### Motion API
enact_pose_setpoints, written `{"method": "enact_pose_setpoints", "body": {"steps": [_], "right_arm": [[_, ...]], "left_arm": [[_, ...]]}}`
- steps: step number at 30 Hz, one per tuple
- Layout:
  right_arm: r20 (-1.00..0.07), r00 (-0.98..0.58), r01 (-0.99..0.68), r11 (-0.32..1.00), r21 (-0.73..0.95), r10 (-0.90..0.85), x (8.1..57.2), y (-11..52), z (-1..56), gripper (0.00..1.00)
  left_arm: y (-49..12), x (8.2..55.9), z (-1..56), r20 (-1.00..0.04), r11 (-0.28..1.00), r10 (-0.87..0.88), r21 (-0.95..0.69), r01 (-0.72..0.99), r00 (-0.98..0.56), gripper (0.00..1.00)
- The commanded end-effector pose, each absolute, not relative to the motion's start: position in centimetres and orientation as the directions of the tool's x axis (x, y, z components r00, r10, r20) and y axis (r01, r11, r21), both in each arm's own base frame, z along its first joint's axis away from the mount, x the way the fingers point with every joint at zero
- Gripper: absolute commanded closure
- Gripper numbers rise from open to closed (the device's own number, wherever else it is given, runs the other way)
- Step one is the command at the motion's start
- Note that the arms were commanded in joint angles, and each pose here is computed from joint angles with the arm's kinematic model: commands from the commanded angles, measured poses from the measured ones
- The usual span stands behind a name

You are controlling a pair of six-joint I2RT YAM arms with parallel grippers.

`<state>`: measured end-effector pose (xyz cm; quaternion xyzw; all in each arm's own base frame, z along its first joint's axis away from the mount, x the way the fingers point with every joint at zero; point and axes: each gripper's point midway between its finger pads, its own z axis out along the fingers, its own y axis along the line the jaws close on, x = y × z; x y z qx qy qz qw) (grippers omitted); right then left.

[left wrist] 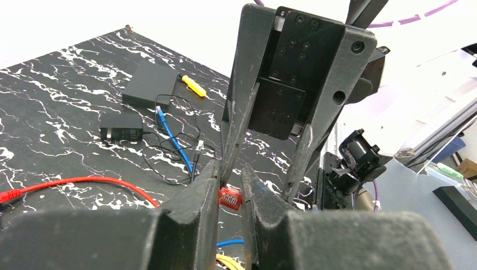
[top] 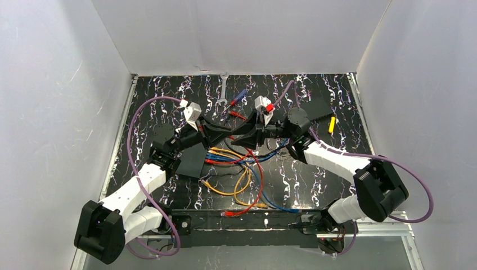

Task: Insert the plug into the switch port
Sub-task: Pick up the connector from the center of the board.

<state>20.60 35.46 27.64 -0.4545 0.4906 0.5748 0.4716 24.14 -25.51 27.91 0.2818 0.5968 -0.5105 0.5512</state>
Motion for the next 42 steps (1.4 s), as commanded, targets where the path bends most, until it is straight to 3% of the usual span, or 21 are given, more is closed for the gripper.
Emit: {"method": "enact_pose_setpoints", "body": {"steps": [1, 5, 14, 21, 24, 27, 31, 39, 42], "right_arm": [[-0.984, -0.119, -0.989, -0.1, 0.107, 0.129, 20.2, 35.8, 28.1, 0.5], [-0.985, -0.119, -0.989, -0.104, 0.106, 0.129, 20.1, 36.0, 28.1, 0.57], [-0.985, -0.13, -0.989, -0.088, 0.12, 0.118, 20.6, 36.3, 27.3, 0.6], [-0.984, -0.13, -0.988, -0.097, 0.119, 0.12, 20.4, 36.3, 27.4, 0.68], [-0.984, -0.128, -0.988, -0.1, 0.116, 0.121, 20.3, 36.3, 27.5, 0.77], [-0.984, -0.129, -0.988, -0.099, 0.117, 0.121, 20.3, 36.3, 27.5, 0.97], [-0.984, -0.131, -0.989, -0.091, 0.121, 0.117, 20.5, 36.4, 27.3, 0.99], [-0.988, -0.135, -0.99, -0.06, 0.13, 0.077, 21.0, 36.8, 26.4, 0.99], [-0.991, -0.129, -0.991, -0.047, 0.127, 0.041, 21.1, 37.3, 25.7, 0.99]], "left_arm": [[-25.6, 23.6, 29.1, -0.947, 0.288, -0.245, -0.276, 0.917, -0.207, 1.0], [-25.6, 23.7, 29.0, -0.943, 0.288, -0.248, -0.29, 0.913, -0.221, 1.0], [-25.7, 23.6, 29.1, -0.939, 0.274, -0.249, -0.303, 0.913, -0.237, 1.0], [-25.9, 23.5, 29.0, -0.936, 0.263, -0.249, -0.314, 0.913, -0.25, 1.0], [-25.9, 23.5, 28.9, -0.934, 0.26, -0.247, -0.319, 0.911, -0.257, 1.0], [-25.9, 23.5, 28.7, -0.935, 0.262, -0.245, -0.318, 0.911, -0.256, 1.0], [-25.6, 23.6, 28.6, -0.938, 0.286, -0.251, -0.307, 0.908, -0.238, 1.0], [-23.0, 25.5, 27.4, -0.962, 0.51, -0.181, -0.271, 0.816, -0.206, 0.59], [-21.8, 26.0, 27.2, -0.968, 0.584, -0.112, -0.249, 0.773, -0.226, 0.51]]}}
